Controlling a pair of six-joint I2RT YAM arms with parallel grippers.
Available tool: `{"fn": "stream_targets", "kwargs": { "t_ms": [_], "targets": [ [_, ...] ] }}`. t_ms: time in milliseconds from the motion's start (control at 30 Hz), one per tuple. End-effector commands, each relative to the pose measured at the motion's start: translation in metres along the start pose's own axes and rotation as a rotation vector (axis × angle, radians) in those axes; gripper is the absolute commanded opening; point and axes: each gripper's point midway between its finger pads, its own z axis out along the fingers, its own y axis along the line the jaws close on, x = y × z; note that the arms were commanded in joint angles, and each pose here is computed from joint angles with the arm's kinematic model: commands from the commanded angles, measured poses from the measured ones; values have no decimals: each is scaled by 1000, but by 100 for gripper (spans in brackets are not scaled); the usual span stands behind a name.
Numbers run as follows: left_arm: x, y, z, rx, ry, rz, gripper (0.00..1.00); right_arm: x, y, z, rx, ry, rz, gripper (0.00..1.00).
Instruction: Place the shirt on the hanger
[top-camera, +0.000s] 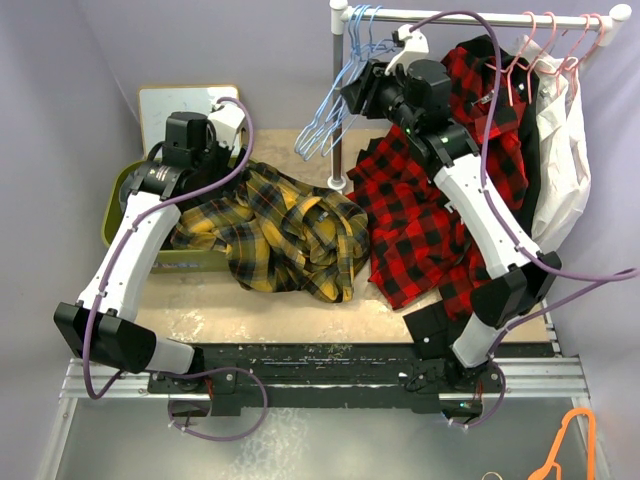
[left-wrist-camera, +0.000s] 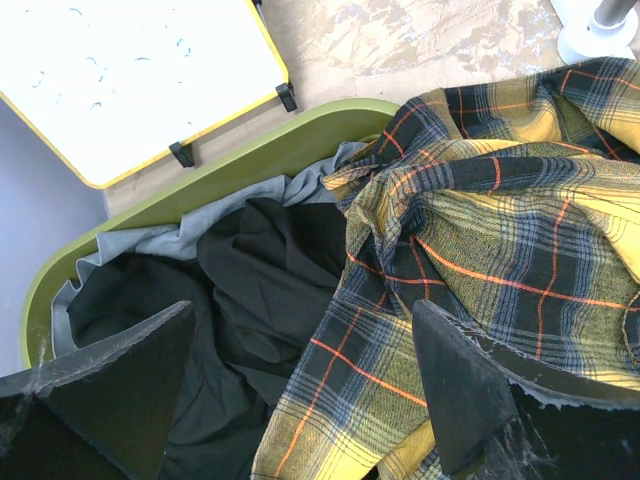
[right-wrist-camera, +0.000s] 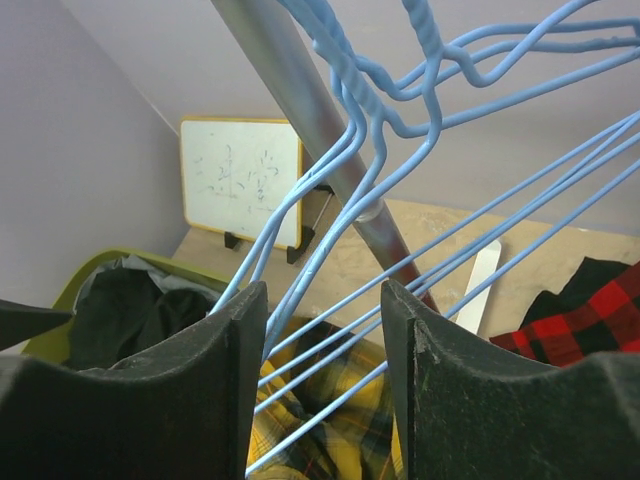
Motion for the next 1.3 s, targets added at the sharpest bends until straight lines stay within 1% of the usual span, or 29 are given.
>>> {"fn": "stream_targets", "kwargs": {
  "t_ms": [0,67,133,300,567,800,933,1033,1267],
  "targets": [
    [-12,10,-9,-32,-59,11,91,-26,7,-6,11,-66,-4,50],
    [-11,10,-9,-33,-58,11,91,-25,4,-7,30,-66,-5,46],
    [-12,10,-9,-33,-59,11,91,-24,0,-9,47,-64,-6,45],
    [-12,11,-10,-35,-61,11,91,-27,-6,-20,82,-79,-16,44],
    [-12,10,-11,-33,-62,11,91,-13,-25,-29,173,-26,-49,43],
    [-12,12,-13,-36,-66,10,91,-12,-37,-37,234,-23,-87,42],
    [-12,12,-14,-37,-66,10,92,-10,-47,-39,281,-9,-120,42],
    [-12,12,-15,-38,-66,9,92,-7,-53,-43,311,8,-136,44],
    [-13,11,-17,-29,-69,5,92,9,-60,-51,336,71,-158,47]
  ]
}}
